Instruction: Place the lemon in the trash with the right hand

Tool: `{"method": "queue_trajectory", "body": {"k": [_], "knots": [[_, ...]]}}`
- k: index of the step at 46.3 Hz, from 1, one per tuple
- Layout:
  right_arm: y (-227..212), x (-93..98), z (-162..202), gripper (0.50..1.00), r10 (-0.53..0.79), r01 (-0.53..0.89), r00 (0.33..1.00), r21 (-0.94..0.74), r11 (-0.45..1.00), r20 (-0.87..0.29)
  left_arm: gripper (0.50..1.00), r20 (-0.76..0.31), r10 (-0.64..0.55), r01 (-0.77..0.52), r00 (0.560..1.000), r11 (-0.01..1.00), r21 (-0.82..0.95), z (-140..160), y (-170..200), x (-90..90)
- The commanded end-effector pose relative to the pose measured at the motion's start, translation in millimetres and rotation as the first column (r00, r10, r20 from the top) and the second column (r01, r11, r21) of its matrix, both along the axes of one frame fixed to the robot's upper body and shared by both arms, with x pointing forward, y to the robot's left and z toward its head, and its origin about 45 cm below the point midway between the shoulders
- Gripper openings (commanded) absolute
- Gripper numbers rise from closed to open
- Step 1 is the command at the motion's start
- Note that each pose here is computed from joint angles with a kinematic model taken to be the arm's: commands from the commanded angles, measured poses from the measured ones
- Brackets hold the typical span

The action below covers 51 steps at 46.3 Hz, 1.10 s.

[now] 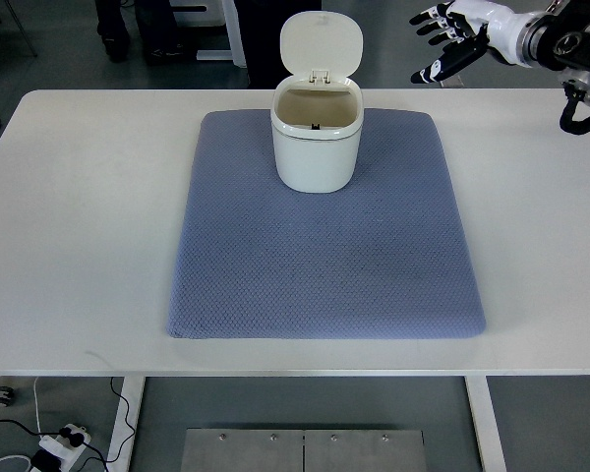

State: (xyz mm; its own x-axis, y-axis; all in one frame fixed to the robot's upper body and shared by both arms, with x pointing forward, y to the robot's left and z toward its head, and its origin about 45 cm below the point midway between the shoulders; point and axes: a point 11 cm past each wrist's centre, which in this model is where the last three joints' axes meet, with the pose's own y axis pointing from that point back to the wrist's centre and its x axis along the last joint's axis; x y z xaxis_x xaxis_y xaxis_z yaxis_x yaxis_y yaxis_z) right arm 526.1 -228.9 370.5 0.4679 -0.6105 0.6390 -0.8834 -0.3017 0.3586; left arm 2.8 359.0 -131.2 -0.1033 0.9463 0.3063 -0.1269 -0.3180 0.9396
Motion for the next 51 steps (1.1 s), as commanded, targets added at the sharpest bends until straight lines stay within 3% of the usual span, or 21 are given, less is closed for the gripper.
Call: {"method": "queue_trajectory", "body": {"k": [1,11,29,51], "knots": [[-12.0,-0.1,-2.4,0.991,-0.026,0.026,1.0,0.018,0.999,-0.004,1.0,0.0,0.0,0.0,1.0,1.0,-0.002,-0.1,-0.5,0.0],[-35.2,0.0,-8.1,1.0,-0.085,0.085,0.996,0.097,0.992,-0.01,1.0,0.0,0.0,0.0,1.0,1.0,-0.002,-0.1,-0.5,0.0],[-48.7,4.9,-26.3,1.0,-0.206,0.203,0.977,0.502,0.841,-0.05,1.0,0.0,0.0,0.0,1.0,1.0,0.0,0.0,0.0,-0.1],[-41.4,-0.7,-54.2,1.0,-0.215,0.247,0.968,0.631,0.736,-0.128,1.0,0.0,0.0,0.0,1.0,1.0,0.0,0.0,0.0,-0.1]]}}
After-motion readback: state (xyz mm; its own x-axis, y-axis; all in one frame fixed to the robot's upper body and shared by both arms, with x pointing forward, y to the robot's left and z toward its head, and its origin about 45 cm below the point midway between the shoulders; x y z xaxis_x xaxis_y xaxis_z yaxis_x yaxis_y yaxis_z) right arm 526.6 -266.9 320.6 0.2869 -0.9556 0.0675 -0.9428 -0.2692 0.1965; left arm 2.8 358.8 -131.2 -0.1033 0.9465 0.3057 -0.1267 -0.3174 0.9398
